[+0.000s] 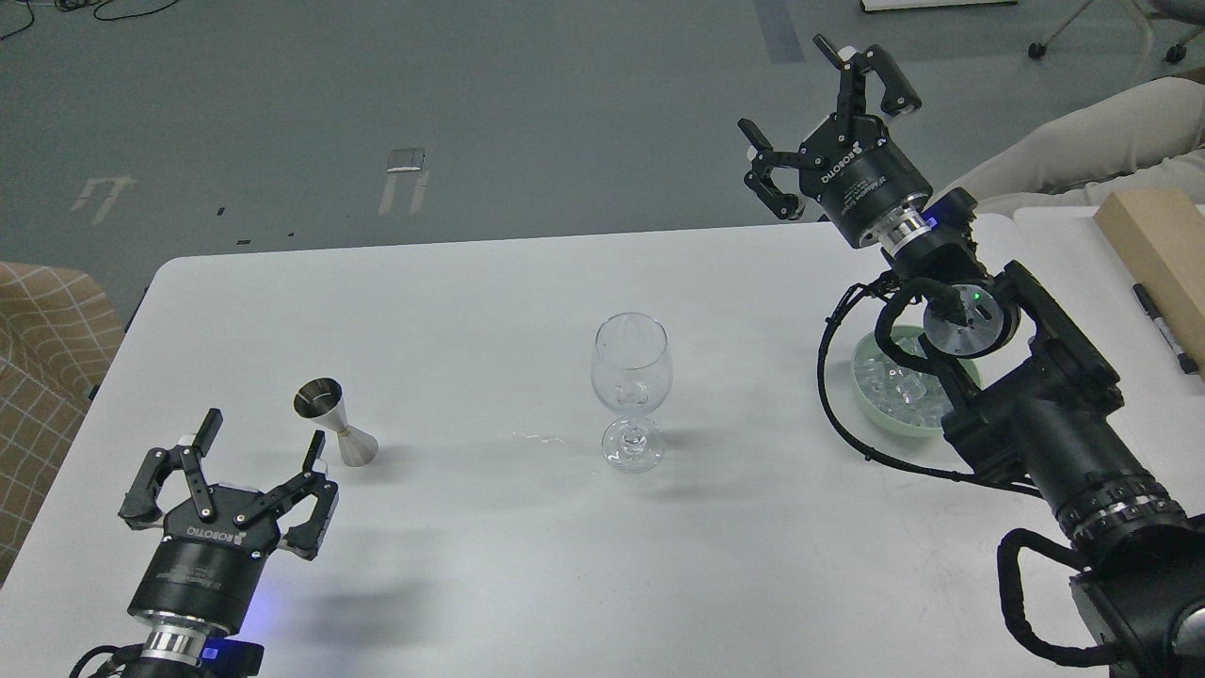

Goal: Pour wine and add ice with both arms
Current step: 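Lower the left gripper toward the metal jigger beside the wine glass, then position the open left gripper around the metal jigger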

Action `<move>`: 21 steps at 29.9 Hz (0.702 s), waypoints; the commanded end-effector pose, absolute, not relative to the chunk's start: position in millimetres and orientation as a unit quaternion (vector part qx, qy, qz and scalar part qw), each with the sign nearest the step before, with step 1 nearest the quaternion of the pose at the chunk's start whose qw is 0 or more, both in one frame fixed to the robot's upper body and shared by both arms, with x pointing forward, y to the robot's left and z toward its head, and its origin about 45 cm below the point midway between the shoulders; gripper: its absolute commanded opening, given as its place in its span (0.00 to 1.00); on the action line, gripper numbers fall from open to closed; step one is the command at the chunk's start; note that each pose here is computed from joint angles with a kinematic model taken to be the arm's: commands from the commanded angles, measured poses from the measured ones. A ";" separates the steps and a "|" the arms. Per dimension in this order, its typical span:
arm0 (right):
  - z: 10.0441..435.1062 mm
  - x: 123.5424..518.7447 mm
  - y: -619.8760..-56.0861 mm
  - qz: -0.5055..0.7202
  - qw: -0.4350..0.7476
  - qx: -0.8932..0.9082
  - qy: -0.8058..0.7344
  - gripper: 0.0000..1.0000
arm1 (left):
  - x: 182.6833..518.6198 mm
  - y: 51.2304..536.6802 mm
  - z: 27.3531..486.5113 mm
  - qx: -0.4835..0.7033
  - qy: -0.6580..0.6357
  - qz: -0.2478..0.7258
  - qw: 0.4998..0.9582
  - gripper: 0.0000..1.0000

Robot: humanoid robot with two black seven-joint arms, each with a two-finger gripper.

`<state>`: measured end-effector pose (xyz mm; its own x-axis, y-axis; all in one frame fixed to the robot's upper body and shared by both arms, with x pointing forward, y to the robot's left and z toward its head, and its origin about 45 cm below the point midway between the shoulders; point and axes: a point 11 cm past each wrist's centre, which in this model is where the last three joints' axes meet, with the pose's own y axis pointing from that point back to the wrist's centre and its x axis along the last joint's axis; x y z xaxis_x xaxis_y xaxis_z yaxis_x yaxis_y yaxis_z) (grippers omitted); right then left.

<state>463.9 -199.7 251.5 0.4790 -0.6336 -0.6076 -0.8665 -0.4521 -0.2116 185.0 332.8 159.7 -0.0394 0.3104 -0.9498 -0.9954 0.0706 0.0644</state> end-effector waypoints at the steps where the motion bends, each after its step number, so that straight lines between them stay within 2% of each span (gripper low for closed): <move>1: 251.0 463.6 -200.2 0.228 0.256 -0.821 0.457 0.99 | 185.3 329.4 153.2 -0.382 0.463 0.573 0.558 0.91; 10: 250.4 463.6 -200.3 0.229 0.255 -0.821 0.457 0.99 | 186.0 321.5 144.6 -0.399 0.494 0.572 0.520 0.94; 21: 250.3 463.3 -200.4 0.229 0.256 -0.820 0.457 0.99 | 187.5 310.1 141.0 -0.402 0.517 0.555 0.512 0.95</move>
<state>463.6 -200.3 250.6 0.4767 -0.6338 -0.6091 -0.8676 -0.4508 -0.2100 187.2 310.4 141.3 -0.1516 0.1540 -0.9764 -0.9850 0.0590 0.1622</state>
